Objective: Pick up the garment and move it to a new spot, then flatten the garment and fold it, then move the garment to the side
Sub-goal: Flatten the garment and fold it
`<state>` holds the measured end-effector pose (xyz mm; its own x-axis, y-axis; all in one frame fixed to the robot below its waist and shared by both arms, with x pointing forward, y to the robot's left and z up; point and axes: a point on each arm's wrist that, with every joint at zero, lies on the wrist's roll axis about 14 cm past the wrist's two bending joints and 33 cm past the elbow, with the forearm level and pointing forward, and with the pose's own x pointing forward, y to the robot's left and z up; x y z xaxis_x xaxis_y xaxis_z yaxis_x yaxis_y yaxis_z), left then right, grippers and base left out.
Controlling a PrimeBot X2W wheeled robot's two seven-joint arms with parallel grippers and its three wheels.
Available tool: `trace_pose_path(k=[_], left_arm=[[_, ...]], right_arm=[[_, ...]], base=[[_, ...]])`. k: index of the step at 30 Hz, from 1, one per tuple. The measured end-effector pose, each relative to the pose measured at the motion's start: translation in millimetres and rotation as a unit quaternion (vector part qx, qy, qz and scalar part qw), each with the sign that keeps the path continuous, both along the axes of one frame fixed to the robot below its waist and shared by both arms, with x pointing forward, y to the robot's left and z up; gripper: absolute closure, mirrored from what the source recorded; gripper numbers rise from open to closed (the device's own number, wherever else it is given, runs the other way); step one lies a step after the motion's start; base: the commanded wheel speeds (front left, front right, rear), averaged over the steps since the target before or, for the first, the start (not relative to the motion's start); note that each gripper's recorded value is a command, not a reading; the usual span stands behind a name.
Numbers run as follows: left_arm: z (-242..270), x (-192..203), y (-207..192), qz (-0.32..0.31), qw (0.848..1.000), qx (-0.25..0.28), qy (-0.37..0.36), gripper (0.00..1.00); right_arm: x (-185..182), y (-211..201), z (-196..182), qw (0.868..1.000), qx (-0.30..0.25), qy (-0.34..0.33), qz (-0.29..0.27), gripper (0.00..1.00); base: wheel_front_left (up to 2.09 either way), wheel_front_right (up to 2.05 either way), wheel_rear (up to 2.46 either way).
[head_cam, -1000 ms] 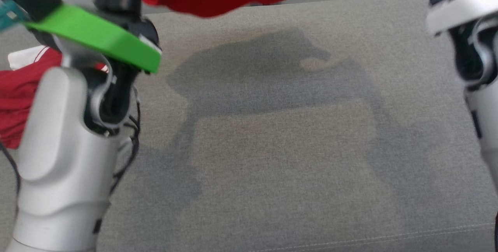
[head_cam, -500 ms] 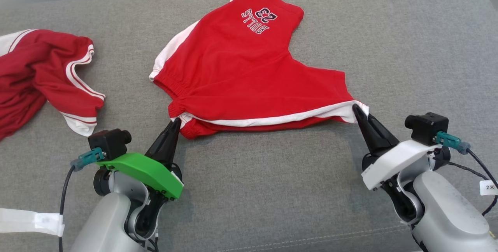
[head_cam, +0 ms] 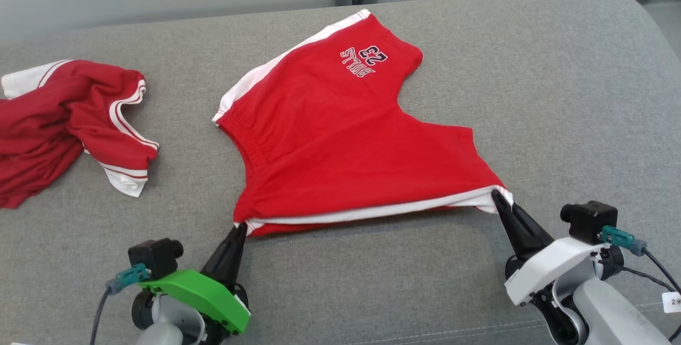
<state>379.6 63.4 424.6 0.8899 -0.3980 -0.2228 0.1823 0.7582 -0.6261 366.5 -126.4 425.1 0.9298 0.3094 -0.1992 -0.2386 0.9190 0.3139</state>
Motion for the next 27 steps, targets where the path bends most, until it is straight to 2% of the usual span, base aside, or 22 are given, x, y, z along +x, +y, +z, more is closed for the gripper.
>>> trace_pose_path(k=[7, 17, 27], left_arm=[[-11.9, -30.8, -7.9, -0.035, 0.999, 0.017, 0.022, 1.0], [-17.6, -39.6, -0.8, -0.042, 0.998, 0.035, 0.029, 1.0], [-24.9, -44.2, 0.0, -0.04, 0.998, 0.037, 0.043, 1.0]], right_arm=[[-21.0, 5.7, -8.0, 1.0, -0.006, 0.014, 0.011, 1.0], [-32.6, 15.6, -12.4, 1.0, 0.002, 0.024, 0.016, 1.0], [-42.9, 13.1, -29.4, 0.998, -0.015, 0.05, 0.018, 1.0]], base=[[0.0, 0.0, 0.0], [0.0, 0.0, 0.0], [0.0, 0.0, 0.0]])
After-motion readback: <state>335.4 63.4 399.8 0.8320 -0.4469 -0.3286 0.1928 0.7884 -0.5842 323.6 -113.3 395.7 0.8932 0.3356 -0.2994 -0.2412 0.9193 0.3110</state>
